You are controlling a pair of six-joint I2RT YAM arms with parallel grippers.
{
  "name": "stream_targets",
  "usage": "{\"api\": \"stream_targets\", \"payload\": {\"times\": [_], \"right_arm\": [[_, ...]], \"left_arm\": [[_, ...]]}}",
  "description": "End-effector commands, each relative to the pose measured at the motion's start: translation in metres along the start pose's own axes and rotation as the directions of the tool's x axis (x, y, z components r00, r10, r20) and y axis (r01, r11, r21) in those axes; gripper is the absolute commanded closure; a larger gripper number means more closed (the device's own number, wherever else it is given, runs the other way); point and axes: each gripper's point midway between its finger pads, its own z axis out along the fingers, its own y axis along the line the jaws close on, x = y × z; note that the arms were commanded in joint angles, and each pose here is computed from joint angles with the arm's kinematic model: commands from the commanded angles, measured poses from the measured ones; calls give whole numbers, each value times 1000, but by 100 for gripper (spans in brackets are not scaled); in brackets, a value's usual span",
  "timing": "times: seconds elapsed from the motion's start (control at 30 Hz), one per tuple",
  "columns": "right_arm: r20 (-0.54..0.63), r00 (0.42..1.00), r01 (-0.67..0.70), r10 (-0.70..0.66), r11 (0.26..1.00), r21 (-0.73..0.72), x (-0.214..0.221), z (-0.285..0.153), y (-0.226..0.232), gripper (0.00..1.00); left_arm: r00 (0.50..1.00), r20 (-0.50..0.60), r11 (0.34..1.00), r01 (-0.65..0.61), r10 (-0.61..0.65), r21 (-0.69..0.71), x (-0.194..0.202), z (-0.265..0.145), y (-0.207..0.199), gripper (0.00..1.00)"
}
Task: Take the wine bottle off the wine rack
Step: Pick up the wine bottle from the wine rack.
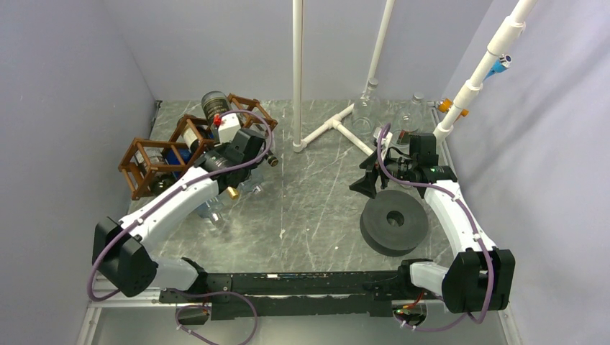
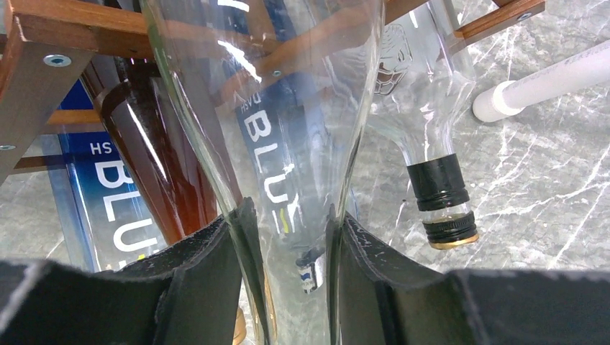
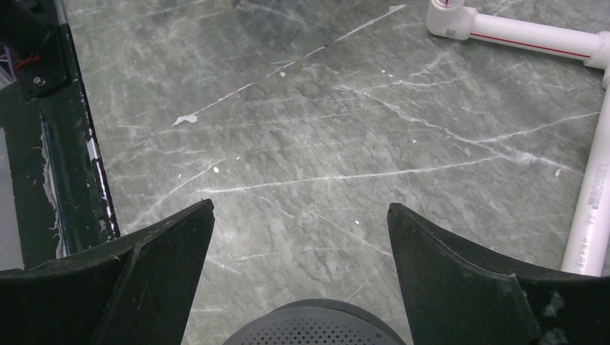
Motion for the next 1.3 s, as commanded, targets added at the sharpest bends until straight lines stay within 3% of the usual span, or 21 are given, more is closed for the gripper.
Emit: {"api": "stream_targets", "payload": {"times": [0.0, 1.27], "right_arm": [[28, 998, 52, -53, 999, 3, -7, -1, -2, 7], [29, 998, 52, -52, 999, 12, -5, -3, -5, 7]], "left_arm": [[967, 206, 987, 138, -151, 76, -67, -26, -7, 100], [926, 216, 924, 237, -309, 301, -87, -73, -6, 100]]}}
